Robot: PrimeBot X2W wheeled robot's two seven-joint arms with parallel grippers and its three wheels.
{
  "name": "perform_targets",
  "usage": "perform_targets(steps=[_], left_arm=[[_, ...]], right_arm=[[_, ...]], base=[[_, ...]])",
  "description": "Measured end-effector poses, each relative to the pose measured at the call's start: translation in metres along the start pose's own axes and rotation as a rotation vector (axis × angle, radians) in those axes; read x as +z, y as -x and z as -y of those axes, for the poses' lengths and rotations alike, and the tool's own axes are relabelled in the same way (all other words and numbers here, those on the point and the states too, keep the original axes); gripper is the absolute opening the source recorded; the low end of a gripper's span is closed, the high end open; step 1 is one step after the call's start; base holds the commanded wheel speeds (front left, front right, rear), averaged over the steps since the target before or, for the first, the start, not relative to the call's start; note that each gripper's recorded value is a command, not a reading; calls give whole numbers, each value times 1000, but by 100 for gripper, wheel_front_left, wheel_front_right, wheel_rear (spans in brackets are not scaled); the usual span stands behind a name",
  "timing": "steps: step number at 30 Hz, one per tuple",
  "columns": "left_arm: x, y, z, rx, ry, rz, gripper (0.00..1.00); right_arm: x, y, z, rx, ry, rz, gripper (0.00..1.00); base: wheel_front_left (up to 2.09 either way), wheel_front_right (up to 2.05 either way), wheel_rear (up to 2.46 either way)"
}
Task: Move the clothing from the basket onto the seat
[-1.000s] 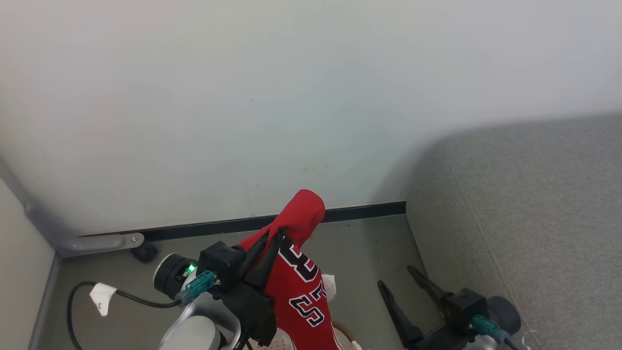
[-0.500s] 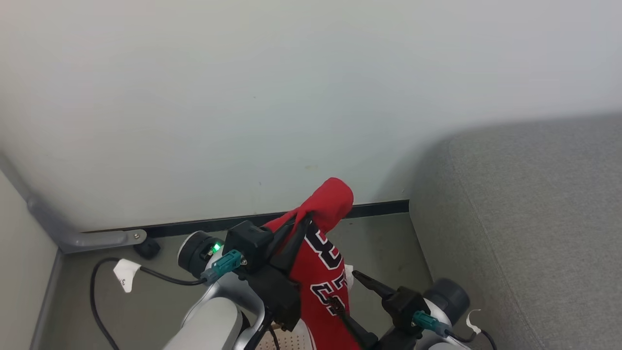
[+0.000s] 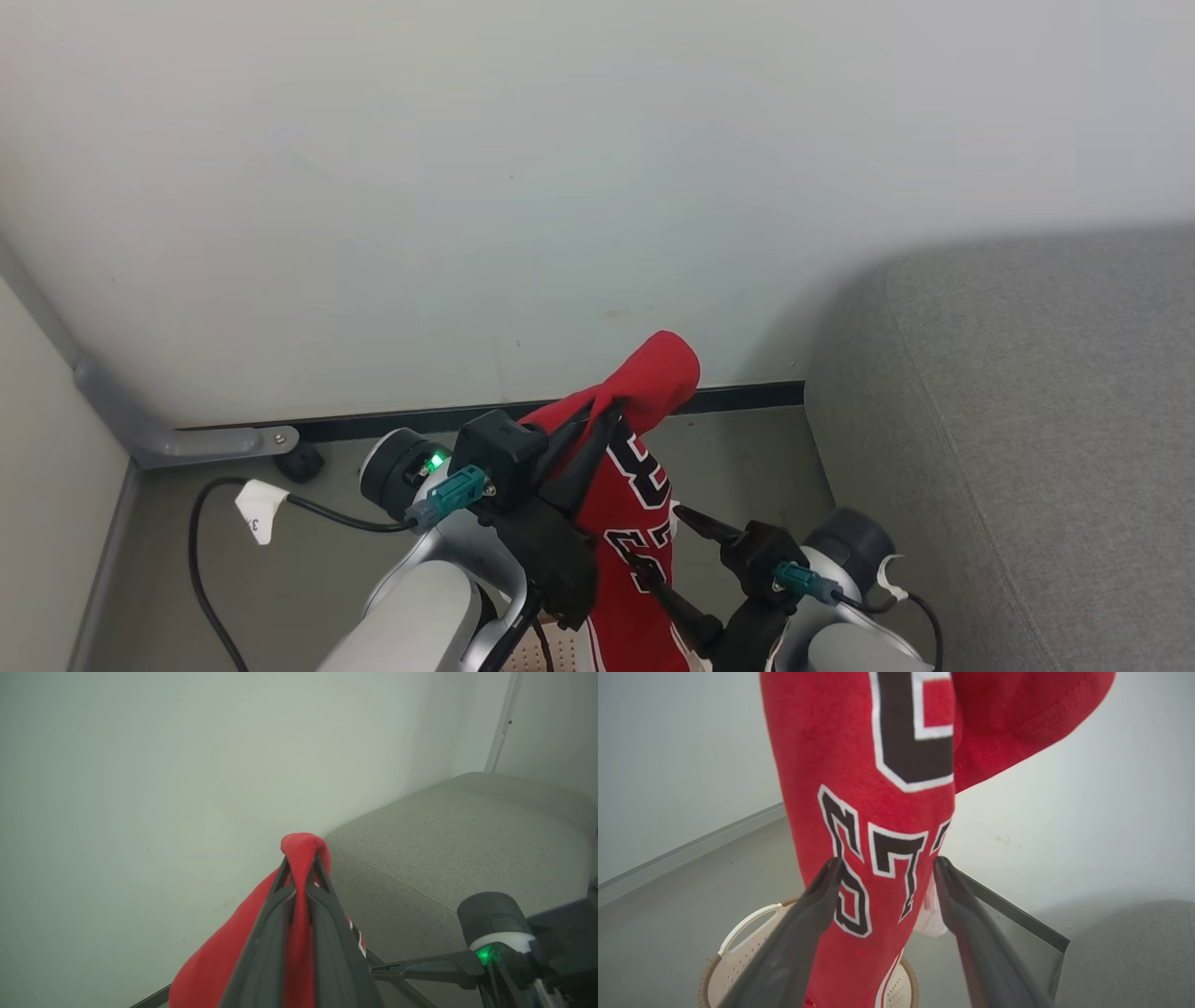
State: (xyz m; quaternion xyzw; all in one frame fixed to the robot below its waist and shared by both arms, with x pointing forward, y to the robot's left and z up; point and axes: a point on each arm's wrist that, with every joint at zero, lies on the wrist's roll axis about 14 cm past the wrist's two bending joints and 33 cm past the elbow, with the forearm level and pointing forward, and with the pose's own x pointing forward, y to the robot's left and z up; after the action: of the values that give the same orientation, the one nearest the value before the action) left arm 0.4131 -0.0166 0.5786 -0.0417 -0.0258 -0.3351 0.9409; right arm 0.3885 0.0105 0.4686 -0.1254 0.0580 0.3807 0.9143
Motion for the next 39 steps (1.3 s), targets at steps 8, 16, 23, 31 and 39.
perform_targets(steps=[8,16,23,31,39], left_arm=[[4,-1,2,-7,-5,-2,0],[6,-1,0,-1,4,0,0],[5,-1,-3,11,10,-2,0],[0,-3,-8,35,48,3,46],[-8,-7,2,8,93,-1,100]], right_arm=[[18,-15,6,26,53,15,100],[17,-22,-1,68,68,-4,0],[19,-24,0,65,26,-1,0],[16,-13,23,-4,-45,4,0],[7,22,89,-181,-99,5,0]], base=[[0,0,0],[0,0,0],[0,0,0],[0,0,0],[0,0,0]])
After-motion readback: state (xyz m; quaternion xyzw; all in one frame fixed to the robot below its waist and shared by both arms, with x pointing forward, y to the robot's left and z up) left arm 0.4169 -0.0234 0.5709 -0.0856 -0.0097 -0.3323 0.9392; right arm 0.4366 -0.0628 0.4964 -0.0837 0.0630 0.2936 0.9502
